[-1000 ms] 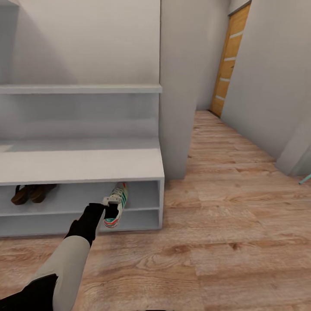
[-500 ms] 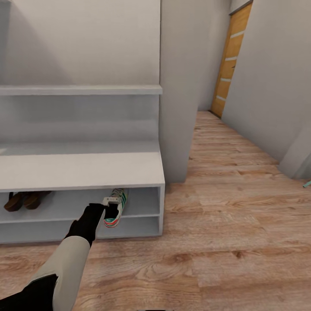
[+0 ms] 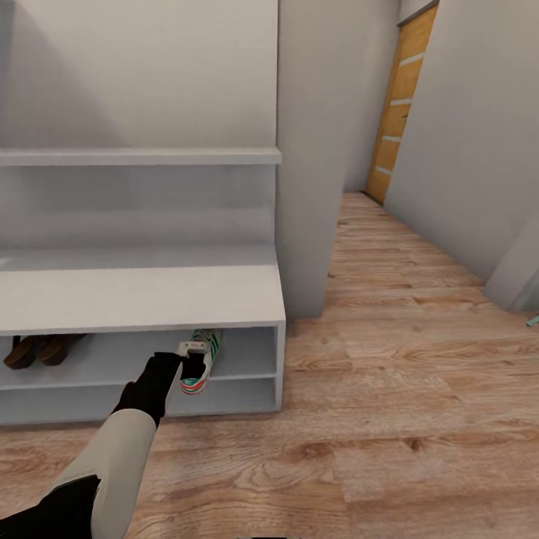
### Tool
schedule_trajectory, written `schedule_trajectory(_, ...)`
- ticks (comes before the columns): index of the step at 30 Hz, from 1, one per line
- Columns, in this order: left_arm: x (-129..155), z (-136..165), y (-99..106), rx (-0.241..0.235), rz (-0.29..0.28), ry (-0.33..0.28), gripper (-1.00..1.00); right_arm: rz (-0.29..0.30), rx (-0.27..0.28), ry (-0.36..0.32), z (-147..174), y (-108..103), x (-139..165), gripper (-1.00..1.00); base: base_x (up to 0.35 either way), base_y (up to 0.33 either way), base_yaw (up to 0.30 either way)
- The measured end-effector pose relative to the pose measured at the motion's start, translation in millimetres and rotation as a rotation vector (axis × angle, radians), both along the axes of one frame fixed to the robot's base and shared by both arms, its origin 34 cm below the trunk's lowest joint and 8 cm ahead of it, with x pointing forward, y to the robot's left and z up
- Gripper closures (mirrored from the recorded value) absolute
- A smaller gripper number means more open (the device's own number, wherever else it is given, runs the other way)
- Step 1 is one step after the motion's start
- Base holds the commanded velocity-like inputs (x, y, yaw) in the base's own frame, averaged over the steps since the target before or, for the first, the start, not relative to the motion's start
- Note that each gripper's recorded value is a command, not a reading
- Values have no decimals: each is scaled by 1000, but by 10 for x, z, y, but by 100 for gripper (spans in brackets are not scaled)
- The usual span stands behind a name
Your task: Pick up the two gym shoes and the two sandals from the corridor floor and place them onto the hallstand (shoe rack) in the corridor, making sure they are on the rack and not on the floor. Arrange them so the two gym shoes are next to each other and the two sandals are next to each other.
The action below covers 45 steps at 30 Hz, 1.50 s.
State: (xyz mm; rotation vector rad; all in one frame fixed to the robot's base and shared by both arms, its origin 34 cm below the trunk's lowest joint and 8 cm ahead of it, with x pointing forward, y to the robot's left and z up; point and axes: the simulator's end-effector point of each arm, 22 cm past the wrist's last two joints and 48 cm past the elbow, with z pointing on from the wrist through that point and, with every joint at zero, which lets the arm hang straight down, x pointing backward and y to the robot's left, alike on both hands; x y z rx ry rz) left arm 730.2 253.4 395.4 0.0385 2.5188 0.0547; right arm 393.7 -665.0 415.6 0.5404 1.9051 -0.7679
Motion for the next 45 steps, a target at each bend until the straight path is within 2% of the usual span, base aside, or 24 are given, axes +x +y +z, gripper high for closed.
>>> schedule_trajectory(45,0,1,3,-1,1,0,100,0,1,1,-6,1,-3,100,49,0,0)
